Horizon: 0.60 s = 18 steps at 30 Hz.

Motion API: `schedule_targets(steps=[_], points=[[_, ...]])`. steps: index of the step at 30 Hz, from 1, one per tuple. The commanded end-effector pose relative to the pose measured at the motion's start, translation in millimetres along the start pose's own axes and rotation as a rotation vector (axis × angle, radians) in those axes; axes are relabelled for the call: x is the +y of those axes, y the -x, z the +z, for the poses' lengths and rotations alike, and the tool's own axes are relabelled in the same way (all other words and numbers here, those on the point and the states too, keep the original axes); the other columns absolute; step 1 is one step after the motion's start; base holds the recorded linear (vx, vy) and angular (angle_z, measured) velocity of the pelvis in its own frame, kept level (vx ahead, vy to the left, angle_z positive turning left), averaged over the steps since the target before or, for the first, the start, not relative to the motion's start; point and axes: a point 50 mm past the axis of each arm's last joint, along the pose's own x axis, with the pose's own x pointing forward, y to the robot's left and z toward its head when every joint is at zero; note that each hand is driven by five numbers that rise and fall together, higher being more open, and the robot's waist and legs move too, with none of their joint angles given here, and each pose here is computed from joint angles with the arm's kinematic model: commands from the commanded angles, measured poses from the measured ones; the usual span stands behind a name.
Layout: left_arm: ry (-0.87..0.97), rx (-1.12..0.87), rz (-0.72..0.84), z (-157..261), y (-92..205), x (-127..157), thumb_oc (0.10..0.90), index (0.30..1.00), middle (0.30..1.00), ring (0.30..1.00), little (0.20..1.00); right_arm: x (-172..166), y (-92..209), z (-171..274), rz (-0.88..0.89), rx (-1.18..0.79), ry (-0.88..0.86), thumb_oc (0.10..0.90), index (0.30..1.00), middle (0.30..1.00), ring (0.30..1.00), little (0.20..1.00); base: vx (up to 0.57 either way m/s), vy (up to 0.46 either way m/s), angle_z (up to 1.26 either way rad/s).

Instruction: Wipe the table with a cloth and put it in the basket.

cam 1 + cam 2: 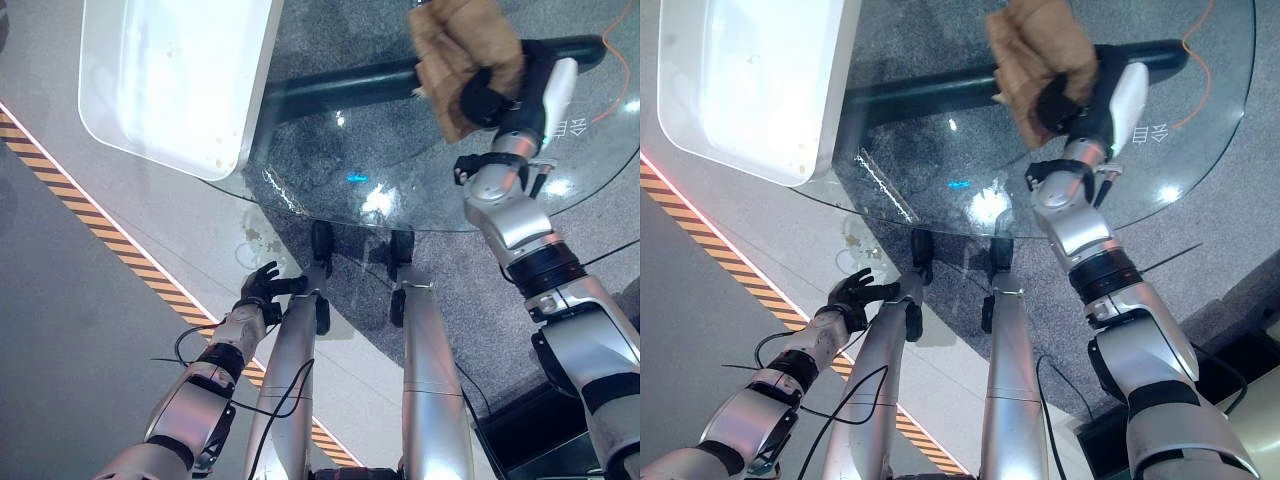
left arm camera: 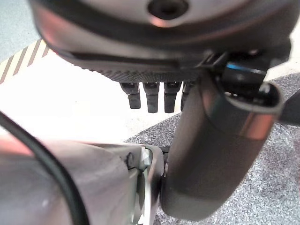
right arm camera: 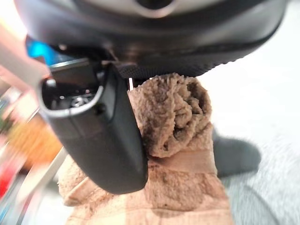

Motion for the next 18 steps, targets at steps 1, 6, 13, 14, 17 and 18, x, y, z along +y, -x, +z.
schedule_targets(steps=[1, 6, 13, 14, 17, 18], points=[[0.043, 0.092, 0.085, -33, 3, 16, 0.800, 0.900, 0.900, 0.900, 0.900, -67, -26, 3, -0.335, -0.081, -0.033, 0.100, 0.300, 0.300, 0.300, 0.200, 0.00, 0.017, -0.14], [0.072, 0.096, 0.097, -37, 4, 14, 0.800, 0.900, 0.900, 0.900, 0.900, -81, -23, -3, -0.393, -0.093, -0.097, 0.100, 0.300, 0.300, 0.300, 0.200, 0.00, 0.022, -0.09], [0.237, -0.038, 0.271, -20, 6, 27, 0.800, 0.900, 0.900, 0.900, 0.900, -79, -14, -8, -0.337, -0.098, -0.177, 0.100, 0.300, 0.300, 0.300, 0.200, 0.00, 0.006, -0.07], [0.256, -0.072, 0.303, -14, 7, 29, 0.800, 0.900, 0.900, 0.900, 0.900, -76, -12, -9, -0.309, -0.104, -0.175, 0.100, 0.300, 0.300, 0.300, 0.200, 0.00, 0.000, 0.00], [0.309, -0.167, 0.326, -27, 15, 39, 0.800, 0.900, 0.900, 0.900, 0.900, -77, -1, -18, -0.272, -0.121, -0.189, 0.100, 0.300, 0.300, 0.300, 0.200, -0.06, -0.036, 0.02], [0.317, -0.191, 0.334, -37, 20, 44, 0.800, 0.900, 0.900, 0.900, 0.900, -80, 3, -22, -0.269, -0.125, -0.190, 0.100, 0.300, 0.300, 0.300, 0.200, -0.07, -0.067, 0.10]])
